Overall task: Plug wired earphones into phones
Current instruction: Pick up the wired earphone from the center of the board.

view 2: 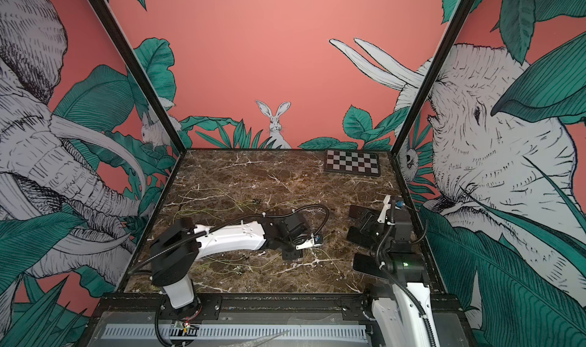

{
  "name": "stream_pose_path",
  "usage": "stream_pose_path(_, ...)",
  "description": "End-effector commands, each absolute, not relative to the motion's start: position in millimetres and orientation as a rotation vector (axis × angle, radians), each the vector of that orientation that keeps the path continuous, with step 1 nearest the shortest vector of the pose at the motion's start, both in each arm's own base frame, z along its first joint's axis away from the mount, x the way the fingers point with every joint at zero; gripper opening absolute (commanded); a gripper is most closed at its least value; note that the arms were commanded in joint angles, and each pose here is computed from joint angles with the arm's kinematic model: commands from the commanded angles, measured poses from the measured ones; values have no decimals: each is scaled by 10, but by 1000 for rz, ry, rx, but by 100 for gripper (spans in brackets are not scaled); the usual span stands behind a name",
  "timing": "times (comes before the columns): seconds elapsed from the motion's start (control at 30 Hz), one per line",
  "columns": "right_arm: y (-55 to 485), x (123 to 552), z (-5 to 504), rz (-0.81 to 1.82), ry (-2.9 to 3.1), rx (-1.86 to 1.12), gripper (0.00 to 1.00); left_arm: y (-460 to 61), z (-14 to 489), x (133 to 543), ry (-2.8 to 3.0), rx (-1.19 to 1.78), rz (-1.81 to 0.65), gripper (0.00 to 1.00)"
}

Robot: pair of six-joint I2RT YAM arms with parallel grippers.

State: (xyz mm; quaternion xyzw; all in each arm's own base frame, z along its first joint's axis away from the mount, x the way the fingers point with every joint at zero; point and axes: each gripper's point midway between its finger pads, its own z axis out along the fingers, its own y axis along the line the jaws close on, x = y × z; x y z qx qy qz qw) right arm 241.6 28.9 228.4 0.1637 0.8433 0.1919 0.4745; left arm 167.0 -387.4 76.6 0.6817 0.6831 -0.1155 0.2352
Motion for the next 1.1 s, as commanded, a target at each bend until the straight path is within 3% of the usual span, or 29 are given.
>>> stream_pose_path(0.0, 526, 2495, 2638, 572, 1927, 182, 71, -3936, 1154, 1667, 1797, 1724, -413, 0)
stream_pose_path(0.37, 1034, 2441, 2520, 857, 1980, -61, 70, -3751, 1372, 1610, 1747, 1600, -460, 0)
stream_pose_path(0.57, 1199, 2286, 2255, 724, 1999, -327, 67, -3673, 1415, 1675, 1783, 1511, -441, 0)
stream_pose_path(0.7, 1467, 2072, 2090, 791, 1991, -590, 67, -3656, 1438, 1670, 1787, 1472, -463, 0)
stream_pose_path(0.83, 1562, 1981, 1885, 702, 2012, -834, 76, -3628, 1469, 1664, 1796, 1447, -472, 0)
stream_pose_path(1.07, 1544, 2027, 1454, 489, 2136, -1143, 79, -3565, 1540, 1643, 1796, 1380, -512, 0)
